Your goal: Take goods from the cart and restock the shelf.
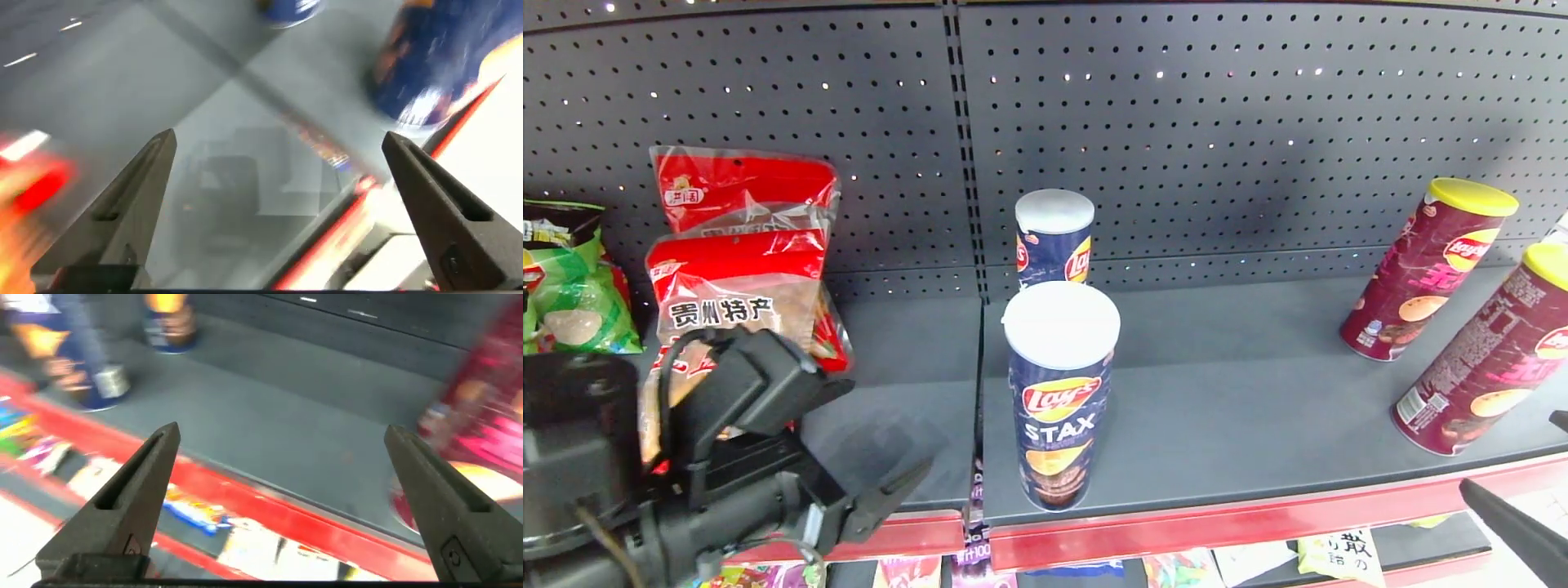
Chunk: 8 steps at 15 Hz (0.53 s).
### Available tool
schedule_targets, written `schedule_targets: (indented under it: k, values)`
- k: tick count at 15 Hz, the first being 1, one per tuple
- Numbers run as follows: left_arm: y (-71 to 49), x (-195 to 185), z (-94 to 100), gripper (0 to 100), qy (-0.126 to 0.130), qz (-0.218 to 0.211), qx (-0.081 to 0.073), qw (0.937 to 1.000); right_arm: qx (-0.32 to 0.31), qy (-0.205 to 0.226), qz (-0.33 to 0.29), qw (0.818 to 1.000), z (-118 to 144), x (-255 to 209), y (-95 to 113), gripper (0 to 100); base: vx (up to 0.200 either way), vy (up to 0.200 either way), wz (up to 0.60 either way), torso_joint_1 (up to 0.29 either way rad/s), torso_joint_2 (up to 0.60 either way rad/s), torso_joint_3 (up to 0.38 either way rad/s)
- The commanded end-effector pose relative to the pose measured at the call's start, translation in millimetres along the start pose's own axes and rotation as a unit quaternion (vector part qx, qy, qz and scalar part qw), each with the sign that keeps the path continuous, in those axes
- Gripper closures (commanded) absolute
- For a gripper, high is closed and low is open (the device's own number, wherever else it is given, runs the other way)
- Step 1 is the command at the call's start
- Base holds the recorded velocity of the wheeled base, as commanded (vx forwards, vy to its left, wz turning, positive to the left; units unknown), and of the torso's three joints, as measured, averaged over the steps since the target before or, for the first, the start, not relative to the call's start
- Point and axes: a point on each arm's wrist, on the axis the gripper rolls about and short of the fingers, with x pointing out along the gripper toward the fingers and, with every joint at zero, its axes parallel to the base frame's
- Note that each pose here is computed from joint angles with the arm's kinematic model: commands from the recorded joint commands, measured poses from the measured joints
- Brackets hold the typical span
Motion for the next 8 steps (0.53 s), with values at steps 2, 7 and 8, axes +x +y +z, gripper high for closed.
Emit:
schedule_targets:
  k: [2, 7, 8]
  values:
    - [7.4, -117, -40.7, 0, -0.020, 0.130, -0.041, 0.9904, 0.007, 0.017, -0.106, 0.994, -5, -11, -10, 0, 0.000, 0.000, 0.00, 0.000, 0.00, 0.000]
    - [-33.1, -193, -116.7, 0, -0.002, 0.276, -0.176, 0.9448, 0.022, 0.088, -0.233, 0.968, -30, -53, -2, 0, 0.000, 0.000, 0.00, 0.000, 0.00, 0.000]
    - [-33.4, -187, -124.8, 0, 0.002, 0.279, -0.186, 0.9421, 0.027, 0.098, -0.262, 0.960, -39, -62, 4, 0, 0.000, 0.000, 0.00, 0.000, 0.00, 0.000]
